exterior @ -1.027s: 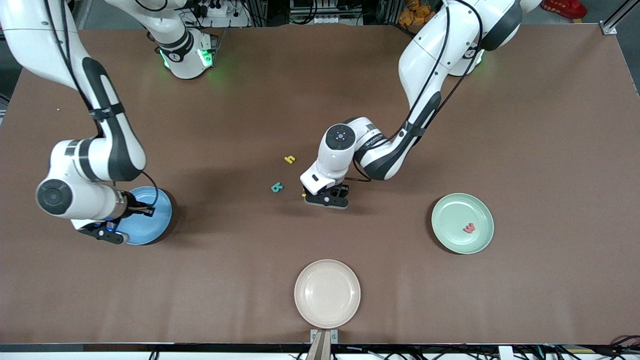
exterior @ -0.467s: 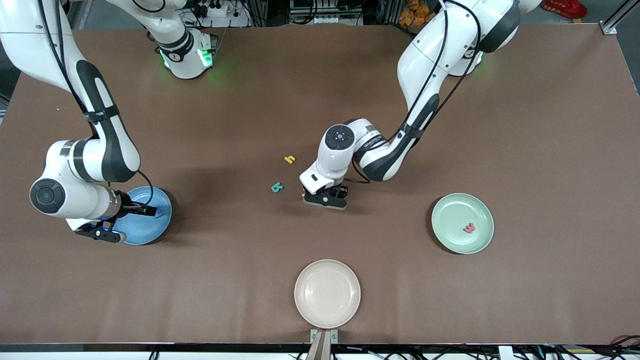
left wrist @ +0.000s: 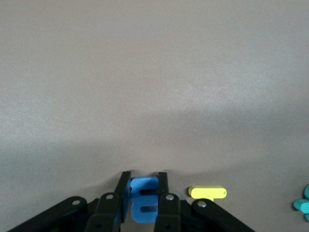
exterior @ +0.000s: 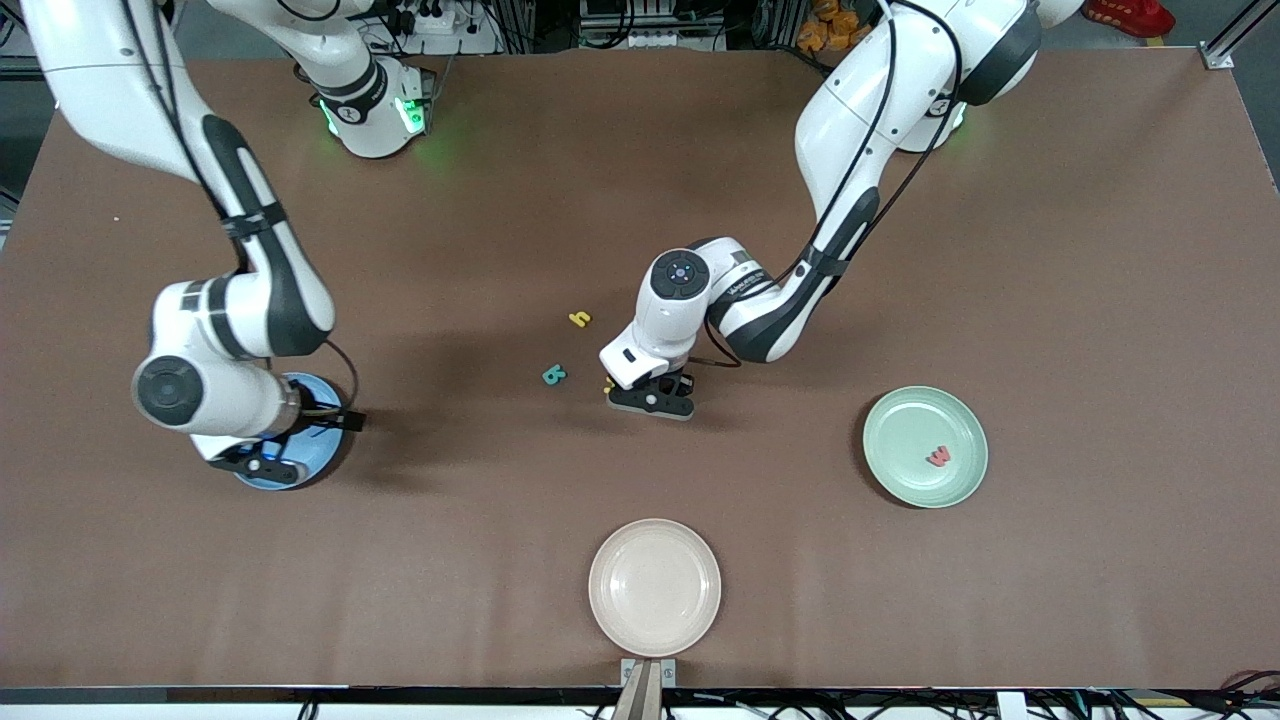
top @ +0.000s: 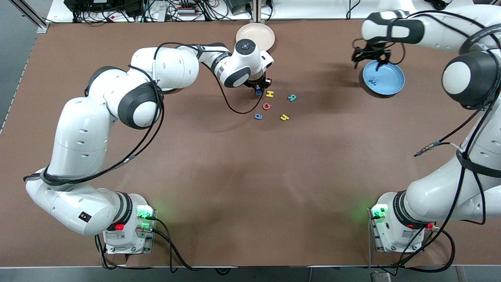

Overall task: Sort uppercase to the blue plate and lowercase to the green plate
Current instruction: 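Drop the E on the green plate while the right gripper grasps the H, then drop the H on the blue plate while the left gripper returns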

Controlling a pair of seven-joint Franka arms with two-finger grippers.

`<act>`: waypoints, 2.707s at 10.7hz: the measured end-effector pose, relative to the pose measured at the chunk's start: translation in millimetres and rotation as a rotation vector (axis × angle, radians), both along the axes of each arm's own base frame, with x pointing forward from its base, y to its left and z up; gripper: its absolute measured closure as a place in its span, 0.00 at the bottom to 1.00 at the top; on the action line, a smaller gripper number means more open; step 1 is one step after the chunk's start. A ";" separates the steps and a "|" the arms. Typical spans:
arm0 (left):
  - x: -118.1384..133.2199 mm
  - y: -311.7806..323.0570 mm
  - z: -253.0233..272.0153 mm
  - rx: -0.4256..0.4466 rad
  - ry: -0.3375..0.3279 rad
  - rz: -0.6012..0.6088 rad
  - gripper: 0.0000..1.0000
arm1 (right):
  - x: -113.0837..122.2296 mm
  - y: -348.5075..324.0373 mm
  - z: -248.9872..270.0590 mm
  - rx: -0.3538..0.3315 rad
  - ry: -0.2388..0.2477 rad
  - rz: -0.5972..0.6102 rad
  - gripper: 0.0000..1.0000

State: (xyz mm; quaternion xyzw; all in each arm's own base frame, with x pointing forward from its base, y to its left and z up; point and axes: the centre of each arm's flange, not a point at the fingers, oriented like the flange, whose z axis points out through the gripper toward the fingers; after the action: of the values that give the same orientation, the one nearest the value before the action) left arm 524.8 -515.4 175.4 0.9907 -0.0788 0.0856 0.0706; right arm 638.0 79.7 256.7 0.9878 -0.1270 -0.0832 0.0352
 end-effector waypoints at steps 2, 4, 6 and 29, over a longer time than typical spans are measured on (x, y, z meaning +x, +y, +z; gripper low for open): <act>9.7 9.0 2.7 0.009 -0.001 0.017 0.74 | -11.8 70.8 1.3 -0.026 -0.015 -0.059 0.00; 37.2 34.8 22.0 0.036 0.002 0.070 0.74 | -29.1 132.0 1.0 -0.047 -0.029 -0.103 0.00; 71.8 79.0 56.6 0.054 0.038 0.133 0.74 | -38.8 163.0 -0.3 -0.047 -0.034 -0.149 0.00; 142.6 384.2 55.3 0.247 0.339 -0.086 0.00 | -86.9 415.3 -77.7 -0.016 -0.166 0.102 0.00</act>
State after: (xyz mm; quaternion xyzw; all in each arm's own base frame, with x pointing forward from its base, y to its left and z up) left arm 667.5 -131.3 230.7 0.9877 -0.1180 -0.0959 -0.0355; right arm 551.1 495.0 179.0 0.9962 -0.0795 0.0019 0.0364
